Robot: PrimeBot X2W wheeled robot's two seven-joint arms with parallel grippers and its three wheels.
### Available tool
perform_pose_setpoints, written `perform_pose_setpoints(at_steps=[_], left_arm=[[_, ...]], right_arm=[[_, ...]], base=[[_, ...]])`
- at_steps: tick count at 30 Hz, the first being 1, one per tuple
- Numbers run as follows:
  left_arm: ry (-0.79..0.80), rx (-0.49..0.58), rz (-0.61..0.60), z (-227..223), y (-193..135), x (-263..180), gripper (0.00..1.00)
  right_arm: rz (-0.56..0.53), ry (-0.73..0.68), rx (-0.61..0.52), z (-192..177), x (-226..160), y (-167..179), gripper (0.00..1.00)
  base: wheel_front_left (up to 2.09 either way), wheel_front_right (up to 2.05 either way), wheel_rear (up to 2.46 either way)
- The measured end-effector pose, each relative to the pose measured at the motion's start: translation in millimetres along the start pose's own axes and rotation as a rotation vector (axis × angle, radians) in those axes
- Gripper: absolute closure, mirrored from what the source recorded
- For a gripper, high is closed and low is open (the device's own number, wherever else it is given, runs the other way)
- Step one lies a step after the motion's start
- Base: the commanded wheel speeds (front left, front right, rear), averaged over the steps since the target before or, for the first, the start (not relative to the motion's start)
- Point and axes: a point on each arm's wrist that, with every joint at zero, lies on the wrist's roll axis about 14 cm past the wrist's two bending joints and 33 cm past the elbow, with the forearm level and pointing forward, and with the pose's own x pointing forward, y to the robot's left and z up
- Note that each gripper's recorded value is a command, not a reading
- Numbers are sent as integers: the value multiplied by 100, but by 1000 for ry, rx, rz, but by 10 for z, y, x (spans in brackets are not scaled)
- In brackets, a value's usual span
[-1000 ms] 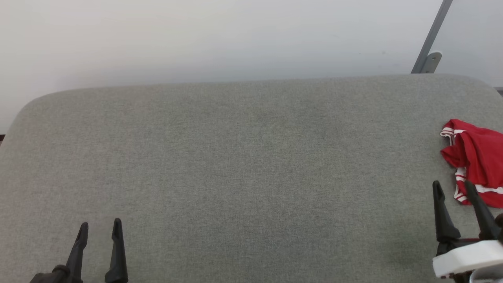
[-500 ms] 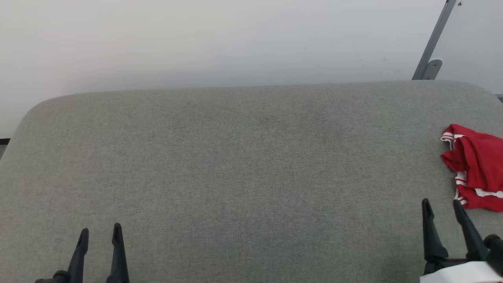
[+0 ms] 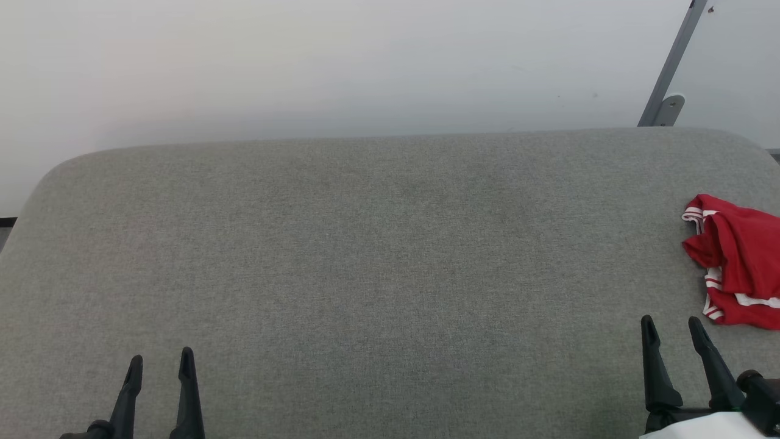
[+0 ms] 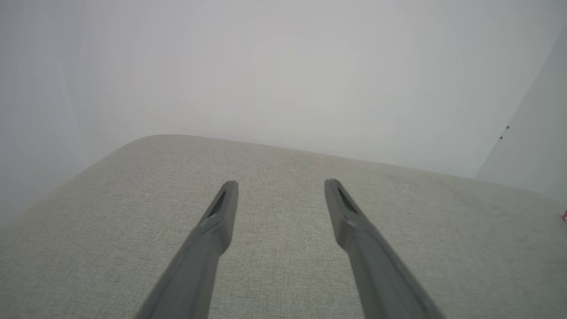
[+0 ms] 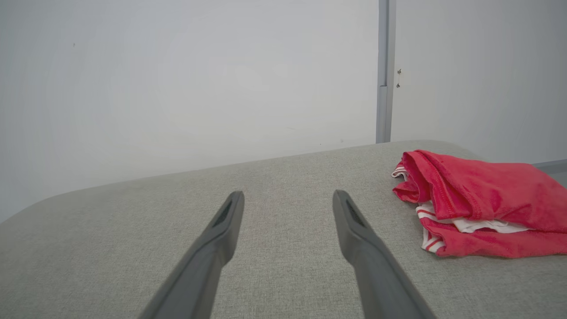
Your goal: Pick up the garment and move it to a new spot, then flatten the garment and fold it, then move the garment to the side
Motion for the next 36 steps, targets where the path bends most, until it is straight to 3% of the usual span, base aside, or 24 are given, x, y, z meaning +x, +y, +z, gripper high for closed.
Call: perform_pose_setpoints(at_steps=[16,17,21,36], left_arm=[[-8,7,22,26,59,-20,0],[2,6,25,-5,68,-29,100],[41,-19,36,-126,70,-60,100],[66,-267,84,-192,108,27,100]], right_arm=[[9,13,-1,-41,-22,37,0],[6,23,1,-75,-33,31,100],[-11,68,26,-210,-90,13,100],[-70,85,262,-229,-24,-35,100]], base=[[0,0,0],[0,0,0],[0,0,0],[0,0,0]])
